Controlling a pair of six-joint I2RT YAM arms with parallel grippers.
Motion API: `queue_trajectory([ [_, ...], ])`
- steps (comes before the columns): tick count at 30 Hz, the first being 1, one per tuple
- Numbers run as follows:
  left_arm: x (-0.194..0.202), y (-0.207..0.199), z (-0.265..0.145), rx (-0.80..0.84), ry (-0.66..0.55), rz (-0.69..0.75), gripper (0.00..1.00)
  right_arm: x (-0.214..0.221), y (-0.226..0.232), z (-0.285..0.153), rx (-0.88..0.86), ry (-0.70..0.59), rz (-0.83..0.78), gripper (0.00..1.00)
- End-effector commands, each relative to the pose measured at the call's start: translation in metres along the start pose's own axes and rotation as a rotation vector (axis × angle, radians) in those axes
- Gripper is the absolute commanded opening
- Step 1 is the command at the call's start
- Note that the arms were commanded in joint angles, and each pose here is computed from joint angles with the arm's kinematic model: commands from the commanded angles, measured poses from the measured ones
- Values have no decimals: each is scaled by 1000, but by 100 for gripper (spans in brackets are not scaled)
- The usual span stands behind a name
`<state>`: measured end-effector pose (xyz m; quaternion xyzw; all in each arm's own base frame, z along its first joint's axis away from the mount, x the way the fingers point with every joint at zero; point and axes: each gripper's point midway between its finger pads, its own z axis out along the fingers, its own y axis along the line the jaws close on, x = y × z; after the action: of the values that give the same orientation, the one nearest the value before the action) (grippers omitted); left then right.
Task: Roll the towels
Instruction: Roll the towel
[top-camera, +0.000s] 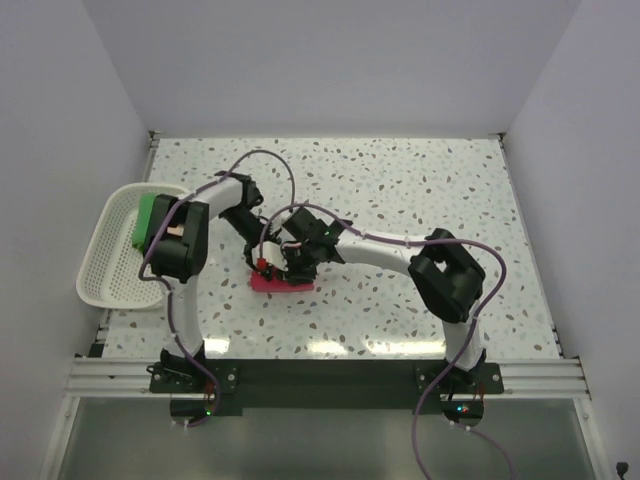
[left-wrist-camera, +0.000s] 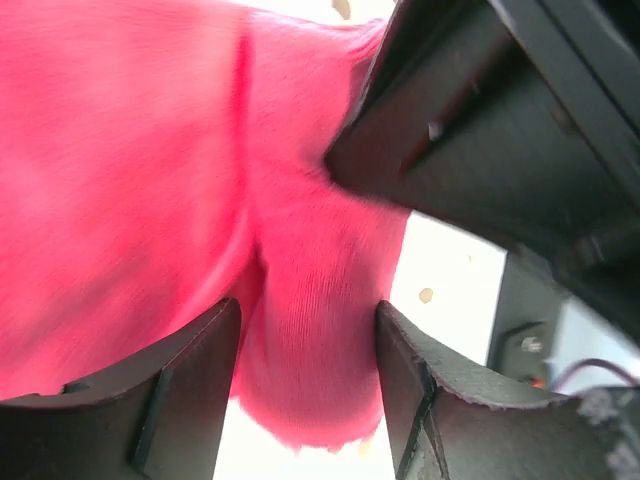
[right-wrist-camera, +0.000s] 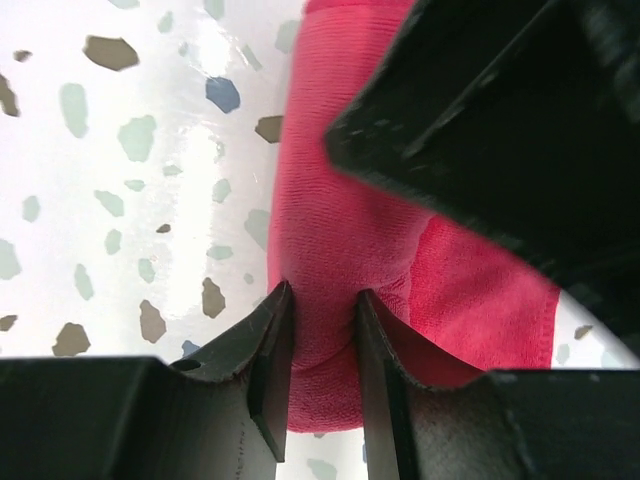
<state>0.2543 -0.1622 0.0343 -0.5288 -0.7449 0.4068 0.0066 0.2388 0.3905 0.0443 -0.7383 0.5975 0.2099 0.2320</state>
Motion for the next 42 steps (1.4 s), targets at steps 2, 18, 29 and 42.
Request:
queue_trajectory([
  [2,-18,26,-64,-266,-61,205,62,38,62,7,-296,72,162,0],
  [18,-33,-23,-209,-718,-523,280,67,39,55,21,-591,61,524,0],
  [29,7,-65,-79,-833,-223,612,82,44,48,33,-795,3,835,0],
  [42,-6,-65,0,-841,-90,953,80,65,42,57,-805,15,967,0],
])
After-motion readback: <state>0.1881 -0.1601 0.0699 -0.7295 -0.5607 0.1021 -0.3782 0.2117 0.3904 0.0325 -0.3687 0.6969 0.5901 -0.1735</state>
